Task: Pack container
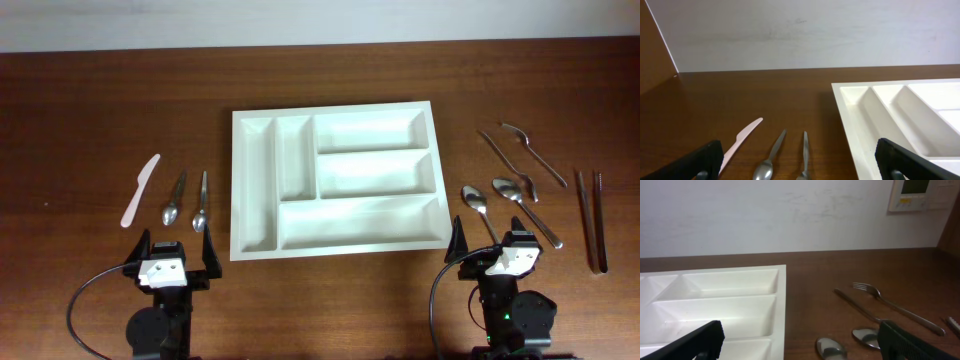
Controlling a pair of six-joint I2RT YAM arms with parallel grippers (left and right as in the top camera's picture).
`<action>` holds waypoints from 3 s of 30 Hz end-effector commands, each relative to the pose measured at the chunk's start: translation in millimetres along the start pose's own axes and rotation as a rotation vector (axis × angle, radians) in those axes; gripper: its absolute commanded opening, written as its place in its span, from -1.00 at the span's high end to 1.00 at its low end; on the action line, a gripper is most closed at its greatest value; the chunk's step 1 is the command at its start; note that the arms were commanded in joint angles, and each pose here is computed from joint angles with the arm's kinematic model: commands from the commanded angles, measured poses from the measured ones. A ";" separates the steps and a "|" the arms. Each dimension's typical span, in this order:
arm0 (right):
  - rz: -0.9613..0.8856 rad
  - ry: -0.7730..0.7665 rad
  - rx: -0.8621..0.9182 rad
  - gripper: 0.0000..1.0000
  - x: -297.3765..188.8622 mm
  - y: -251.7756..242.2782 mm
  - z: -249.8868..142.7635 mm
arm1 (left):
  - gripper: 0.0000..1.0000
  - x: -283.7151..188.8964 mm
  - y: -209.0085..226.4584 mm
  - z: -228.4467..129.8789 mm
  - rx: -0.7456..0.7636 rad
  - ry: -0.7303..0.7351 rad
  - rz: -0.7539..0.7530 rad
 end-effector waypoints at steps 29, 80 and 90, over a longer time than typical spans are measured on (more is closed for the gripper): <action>0.016 0.007 0.003 -0.97 0.0 1.8 -2.3 | -0.98 0.5 -0.5 -2.9 0.015 0.001 -0.003; 0.016 0.007 0.003 -0.97 0.0 1.8 -2.4 | -0.98 -10.8 33.8 97.6 0.019 0.070 0.111; 0.016 0.007 0.003 -0.97 0.0 1.8 -2.4 | -0.98 75.9 41.1 144.7 0.177 0.633 -0.104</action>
Point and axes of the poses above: each gripper's point midway between its finger pads, its own x axis out along the fingers, its own y axis along the line the jaws close on, z = x × y, the point moved 8 cm from there along -x, back along the fingers, and after that the axes turned 10 degrees about x, right-handed, at the moved point
